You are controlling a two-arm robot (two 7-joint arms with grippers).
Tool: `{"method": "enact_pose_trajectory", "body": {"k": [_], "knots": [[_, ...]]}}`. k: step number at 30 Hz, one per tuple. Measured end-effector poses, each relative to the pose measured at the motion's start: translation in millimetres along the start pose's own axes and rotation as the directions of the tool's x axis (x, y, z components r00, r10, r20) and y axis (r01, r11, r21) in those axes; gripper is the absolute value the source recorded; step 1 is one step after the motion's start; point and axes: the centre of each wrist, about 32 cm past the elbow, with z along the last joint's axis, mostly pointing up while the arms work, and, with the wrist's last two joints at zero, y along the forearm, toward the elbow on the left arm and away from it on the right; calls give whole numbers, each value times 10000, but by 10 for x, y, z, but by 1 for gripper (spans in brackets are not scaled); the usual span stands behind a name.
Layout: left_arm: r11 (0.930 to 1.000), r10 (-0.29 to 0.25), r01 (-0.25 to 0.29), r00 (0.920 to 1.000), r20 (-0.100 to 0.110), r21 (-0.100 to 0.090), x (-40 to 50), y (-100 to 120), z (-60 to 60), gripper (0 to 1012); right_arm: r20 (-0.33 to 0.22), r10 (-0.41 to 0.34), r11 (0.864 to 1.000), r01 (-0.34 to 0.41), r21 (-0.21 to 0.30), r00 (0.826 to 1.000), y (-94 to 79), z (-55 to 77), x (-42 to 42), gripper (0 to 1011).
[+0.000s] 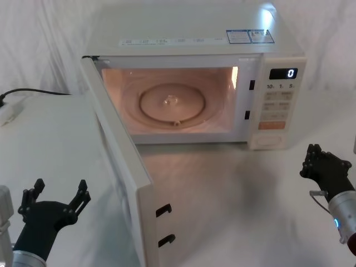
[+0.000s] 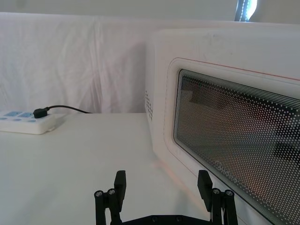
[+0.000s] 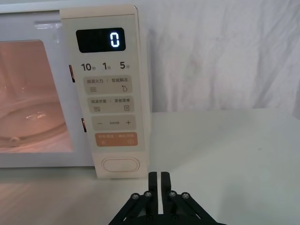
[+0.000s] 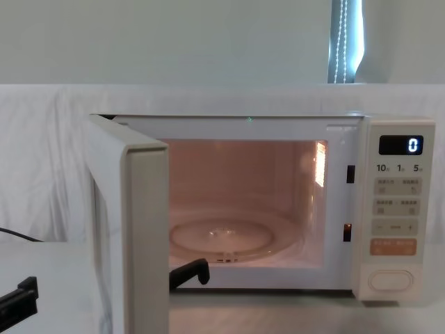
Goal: Press the button to open the microwave door with one hand; close the microwave door with the other hand.
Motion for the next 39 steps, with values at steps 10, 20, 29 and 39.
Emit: {"method": "enact_pose_trajectory", "body": {"k": [10, 20, 29, 39], "knots": [[10000, 0, 0, 10000, -1, 0, 0, 0, 0, 1001, 13, 18, 10000, -18, -16, 10000, 3, 6, -4, 329], [10000, 0, 0, 10000, -1, 0, 0, 0, 0, 1001, 25, 34, 10000, -34, -10, 10000, 6, 12, -7, 645], [10000, 0, 0, 10000, 0, 0, 0, 0, 0, 1001, 30, 41, 10000, -41, -19, 10000, 6, 12, -9, 905], [10000, 0, 0, 10000, 0, 0, 0, 0, 0, 1001, 30, 42, 10000, -42, -21, 10000, 6, 13, -9, 1002]]}}
